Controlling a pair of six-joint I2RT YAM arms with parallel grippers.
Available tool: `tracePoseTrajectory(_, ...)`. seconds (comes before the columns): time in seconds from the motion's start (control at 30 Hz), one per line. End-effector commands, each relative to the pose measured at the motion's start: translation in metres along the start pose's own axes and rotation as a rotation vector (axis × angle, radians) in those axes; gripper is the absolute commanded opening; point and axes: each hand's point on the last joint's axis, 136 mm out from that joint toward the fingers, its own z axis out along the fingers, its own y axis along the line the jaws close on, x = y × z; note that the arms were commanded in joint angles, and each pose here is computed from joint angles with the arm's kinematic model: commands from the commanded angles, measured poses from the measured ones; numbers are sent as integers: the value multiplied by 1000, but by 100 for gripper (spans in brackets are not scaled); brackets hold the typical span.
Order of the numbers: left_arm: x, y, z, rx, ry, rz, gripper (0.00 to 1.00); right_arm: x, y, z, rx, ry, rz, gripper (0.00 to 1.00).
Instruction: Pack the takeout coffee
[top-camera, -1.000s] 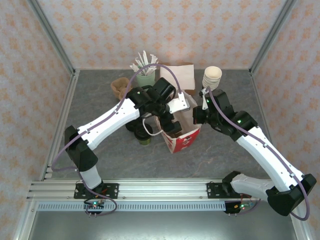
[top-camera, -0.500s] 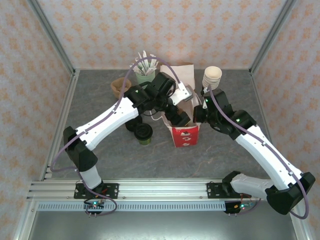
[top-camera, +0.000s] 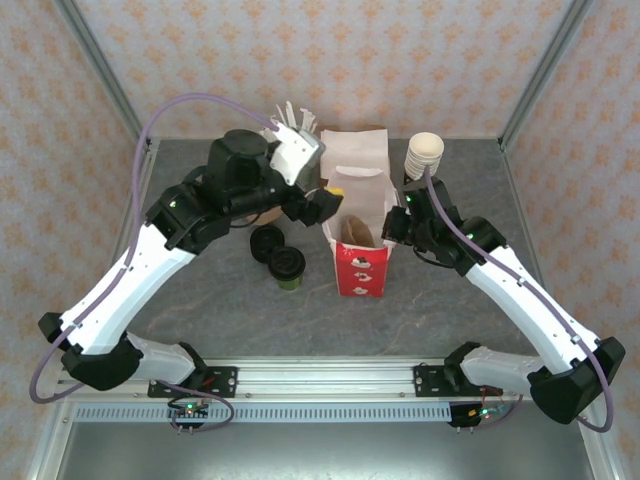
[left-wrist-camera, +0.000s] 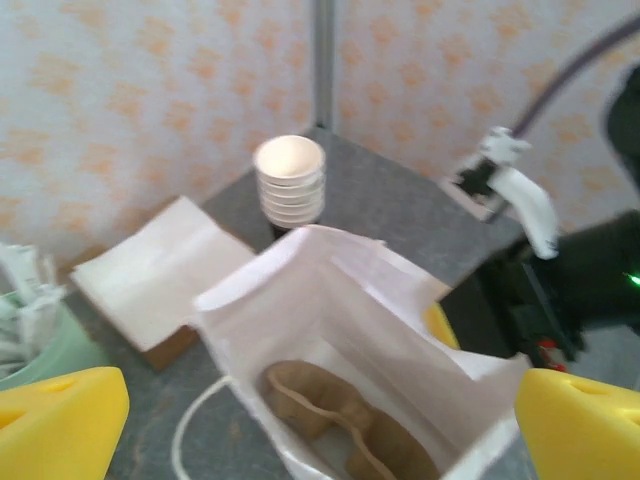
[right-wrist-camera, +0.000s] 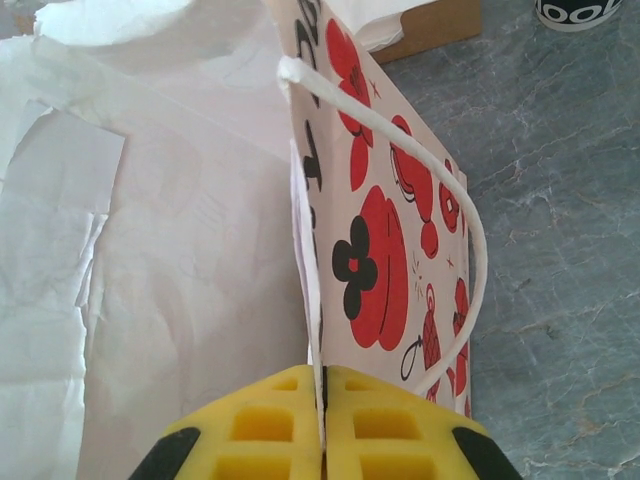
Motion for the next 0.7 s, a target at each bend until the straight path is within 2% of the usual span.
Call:
tracePoseTrajectory(0.0,27,40,26,-158,61,-68,100,-7,-4,-14,10,-19,37,30)
tracePoseTrajectory(0.1,40,76,36,-258,37,-126,100,-13,-16,-24,57,-36,20,55)
tracePoseTrajectory(0.2,53,109,44,-339,-7,-213,100,-26,-22,-29,49,-46,13,67)
tracePoseTrajectory(0.3,61,121,48,-397,-44,-191,100,-52,-31,-35,98,-87,-1,79)
tracePoseTrajectory(0.47,87,142,51,-498,-7,-272,100,-103,-22,-21,59,-70,57,84)
tracePoseTrajectory(0.6,99,153,38,-558,8,-343,100,-115,-2,4,-14,29,31,83)
tracePoseTrajectory(0.67,106,159,30,-582,8,-432,100,-112,2,18,-43,68,20,82)
